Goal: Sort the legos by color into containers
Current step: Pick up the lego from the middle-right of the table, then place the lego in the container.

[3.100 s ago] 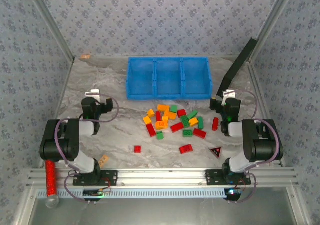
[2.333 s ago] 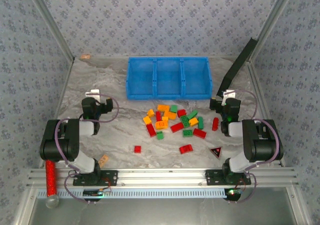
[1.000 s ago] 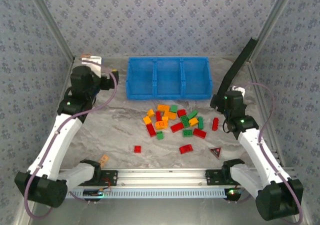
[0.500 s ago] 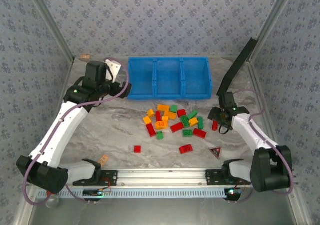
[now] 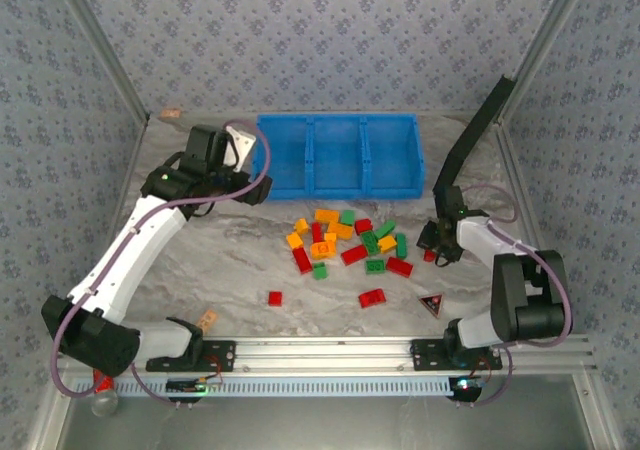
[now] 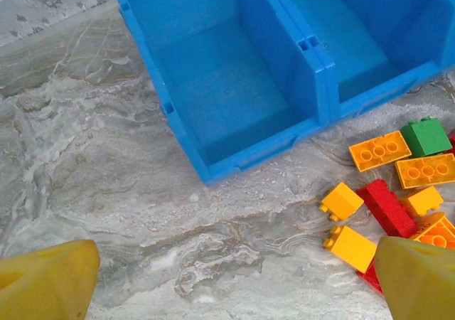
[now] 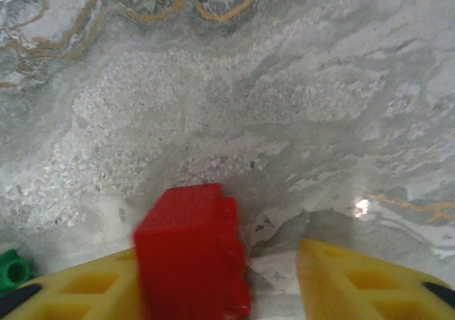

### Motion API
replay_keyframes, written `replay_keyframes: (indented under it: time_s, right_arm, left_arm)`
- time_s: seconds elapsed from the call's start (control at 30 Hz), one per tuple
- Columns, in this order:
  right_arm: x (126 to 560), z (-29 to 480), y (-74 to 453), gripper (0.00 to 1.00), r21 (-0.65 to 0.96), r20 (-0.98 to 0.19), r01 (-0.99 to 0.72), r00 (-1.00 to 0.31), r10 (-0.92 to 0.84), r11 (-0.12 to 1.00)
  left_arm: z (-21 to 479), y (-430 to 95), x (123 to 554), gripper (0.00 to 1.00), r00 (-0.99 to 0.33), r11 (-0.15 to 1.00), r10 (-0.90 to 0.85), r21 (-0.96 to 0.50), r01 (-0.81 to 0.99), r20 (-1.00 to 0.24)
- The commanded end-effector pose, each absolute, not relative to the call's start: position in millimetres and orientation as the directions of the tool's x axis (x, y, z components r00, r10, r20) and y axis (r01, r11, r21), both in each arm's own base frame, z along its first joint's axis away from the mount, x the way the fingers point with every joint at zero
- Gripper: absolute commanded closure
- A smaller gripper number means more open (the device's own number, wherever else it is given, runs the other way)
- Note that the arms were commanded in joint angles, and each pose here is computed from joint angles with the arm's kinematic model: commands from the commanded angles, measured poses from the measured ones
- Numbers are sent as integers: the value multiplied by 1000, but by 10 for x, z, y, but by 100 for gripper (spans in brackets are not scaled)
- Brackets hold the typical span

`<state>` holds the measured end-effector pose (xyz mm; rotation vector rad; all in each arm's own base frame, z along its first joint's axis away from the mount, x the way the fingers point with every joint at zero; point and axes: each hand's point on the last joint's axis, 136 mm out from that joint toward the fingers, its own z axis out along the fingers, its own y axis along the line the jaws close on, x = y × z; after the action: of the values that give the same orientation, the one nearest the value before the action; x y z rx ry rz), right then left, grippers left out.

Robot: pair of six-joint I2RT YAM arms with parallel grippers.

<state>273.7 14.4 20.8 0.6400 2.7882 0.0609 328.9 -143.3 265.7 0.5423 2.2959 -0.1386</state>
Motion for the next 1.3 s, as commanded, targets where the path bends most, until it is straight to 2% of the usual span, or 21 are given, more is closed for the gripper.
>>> replay_keyframes:
  time_s: [0.0,0.2,0.33,0.53,0.73,1.0,1.27]
  right_arm:
    - [2731,161,166,53,108,-230,417,-872,431,902]
    - [2696,24,227,69,119,-172,416,-886,431,902]
    - [2729,101,288,75,136,-159,392,-898,411,910]
    - [2860,598,406,78,129,-204,291,-928,312,948]
    - [3159,1233,597,80,103,-311,155,-933,180,983]
    - [3824,1797,1002,80,61,-479,-5,-878,25,998]
    - [4438,1735,1299,80,11,-527,-77,-848,-60,997]
  left_arm:
    - [2572,-1439,3206,1,-670,914,314,23,405,-673]
    - [2235,-1303,2990,4,-784,953,231,-29,302,-575]
    - [1959,-1237,2732,5,-865,976,112,-109,187,-489]
    - [1560,-1205,2315,8,-933,980,-81,-199,-10,-351]
    - [1281,-1340,2077,9,-950,965,-156,-248,-88,-269]
    - [1131,-1624,2212,11,-937,928,-267,-322,-188,-224]
    - [1130,-1851,2604,12,-931,940,-242,-302,-156,-274]
